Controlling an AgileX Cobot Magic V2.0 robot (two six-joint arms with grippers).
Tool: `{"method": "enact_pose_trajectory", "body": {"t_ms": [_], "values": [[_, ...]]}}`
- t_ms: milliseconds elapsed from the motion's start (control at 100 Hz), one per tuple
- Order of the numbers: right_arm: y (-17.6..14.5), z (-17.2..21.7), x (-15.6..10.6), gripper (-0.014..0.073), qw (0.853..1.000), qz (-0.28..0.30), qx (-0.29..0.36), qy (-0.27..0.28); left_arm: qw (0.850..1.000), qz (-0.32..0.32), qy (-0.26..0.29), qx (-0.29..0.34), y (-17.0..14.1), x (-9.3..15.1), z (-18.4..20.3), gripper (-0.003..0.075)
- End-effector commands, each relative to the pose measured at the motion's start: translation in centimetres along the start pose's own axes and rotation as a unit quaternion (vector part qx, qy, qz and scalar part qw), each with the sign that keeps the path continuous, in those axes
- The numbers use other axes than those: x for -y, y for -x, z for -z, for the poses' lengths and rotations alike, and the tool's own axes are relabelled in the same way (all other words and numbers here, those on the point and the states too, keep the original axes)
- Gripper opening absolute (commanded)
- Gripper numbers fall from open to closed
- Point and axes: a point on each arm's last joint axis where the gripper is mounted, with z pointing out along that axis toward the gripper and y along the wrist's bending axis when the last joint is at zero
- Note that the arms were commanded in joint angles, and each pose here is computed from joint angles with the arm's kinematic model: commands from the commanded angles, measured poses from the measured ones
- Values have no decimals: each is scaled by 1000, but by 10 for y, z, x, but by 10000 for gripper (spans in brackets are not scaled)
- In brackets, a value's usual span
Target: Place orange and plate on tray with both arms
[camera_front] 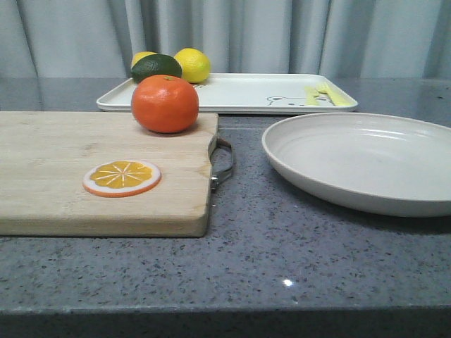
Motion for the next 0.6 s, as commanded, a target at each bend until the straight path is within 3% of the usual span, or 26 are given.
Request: {"method": "enact_pose_trajectory", "body": {"t_ms": [0,590], "values": [[15,2,0,-66,999,4,54,1,999,4,-2,52,6,0,3,-20],[16,2,0,-66,998,4,56,1,998,4,-2,59,7,0,3,-20]]}}
